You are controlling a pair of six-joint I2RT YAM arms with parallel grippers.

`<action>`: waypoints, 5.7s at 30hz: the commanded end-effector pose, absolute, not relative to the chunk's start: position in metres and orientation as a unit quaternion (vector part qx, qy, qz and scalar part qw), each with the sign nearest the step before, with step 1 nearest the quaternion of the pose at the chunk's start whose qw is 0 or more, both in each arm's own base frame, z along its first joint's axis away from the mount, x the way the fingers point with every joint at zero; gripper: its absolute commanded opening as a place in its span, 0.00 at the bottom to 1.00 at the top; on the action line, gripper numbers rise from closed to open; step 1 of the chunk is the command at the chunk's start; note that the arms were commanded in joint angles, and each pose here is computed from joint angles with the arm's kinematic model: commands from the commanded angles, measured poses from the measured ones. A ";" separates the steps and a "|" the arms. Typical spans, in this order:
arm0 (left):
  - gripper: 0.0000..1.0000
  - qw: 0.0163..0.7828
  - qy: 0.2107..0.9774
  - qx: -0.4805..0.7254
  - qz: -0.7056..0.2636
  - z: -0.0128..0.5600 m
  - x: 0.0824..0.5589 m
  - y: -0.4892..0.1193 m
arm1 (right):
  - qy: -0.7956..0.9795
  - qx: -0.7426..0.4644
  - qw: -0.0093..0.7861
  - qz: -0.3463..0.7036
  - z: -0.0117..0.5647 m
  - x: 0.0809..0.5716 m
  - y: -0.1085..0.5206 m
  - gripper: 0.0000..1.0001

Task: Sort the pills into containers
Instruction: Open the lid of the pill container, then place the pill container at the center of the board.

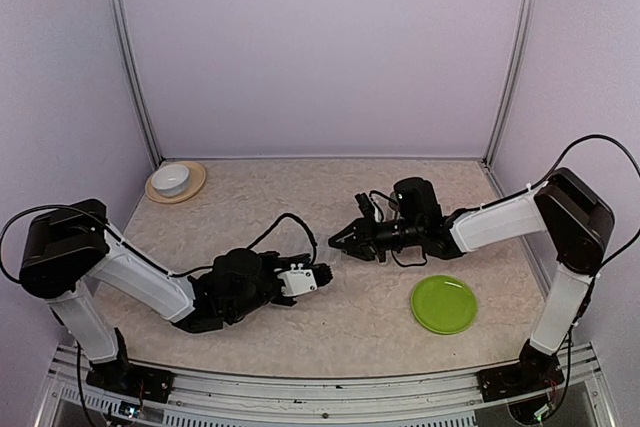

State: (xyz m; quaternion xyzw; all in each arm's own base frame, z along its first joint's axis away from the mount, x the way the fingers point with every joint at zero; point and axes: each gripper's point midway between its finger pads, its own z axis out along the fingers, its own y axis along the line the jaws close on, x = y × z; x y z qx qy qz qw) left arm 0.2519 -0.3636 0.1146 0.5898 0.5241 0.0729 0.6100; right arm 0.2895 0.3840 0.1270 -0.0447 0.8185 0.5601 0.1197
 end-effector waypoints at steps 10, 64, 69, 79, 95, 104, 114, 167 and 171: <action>0.10 0.617 0.532 0.574 0.078 0.125 0.260 -0.364 | 0.814 -0.055 0.117 0.566 0.128 0.288 0.388 0.00; 0.00 0.547 0.631 0.541 0.098 0.104 0.281 -0.352 | 0.854 -0.088 0.150 0.490 0.104 0.315 0.386 0.65; 0.00 0.532 0.643 0.542 0.097 0.105 0.284 -0.357 | 0.860 -0.107 0.177 0.467 0.120 0.321 0.382 0.71; 0.00 0.512 0.669 0.536 0.062 0.124 0.287 -0.366 | 0.863 -0.136 0.221 0.433 0.149 0.326 0.370 0.75; 0.00 0.494 0.683 0.537 0.031 0.147 0.285 -0.375 | 0.862 -0.148 0.239 0.422 0.153 0.321 0.359 0.90; 0.00 0.462 0.709 0.532 0.026 0.146 0.293 -0.378 | 0.859 -0.155 0.262 0.413 0.157 0.317 0.342 0.88; 0.00 0.431 0.738 0.518 0.014 0.144 0.306 -0.372 | 0.826 -0.188 0.327 0.418 0.185 0.306 0.324 0.77; 0.01 0.351 0.781 0.516 0.019 0.110 0.333 -0.378 | 0.826 -0.238 0.232 0.454 0.076 0.309 0.395 0.59; 0.08 0.351 0.781 0.516 0.013 0.112 0.332 -0.382 | 0.830 -0.235 0.235 0.448 0.074 0.312 0.395 0.59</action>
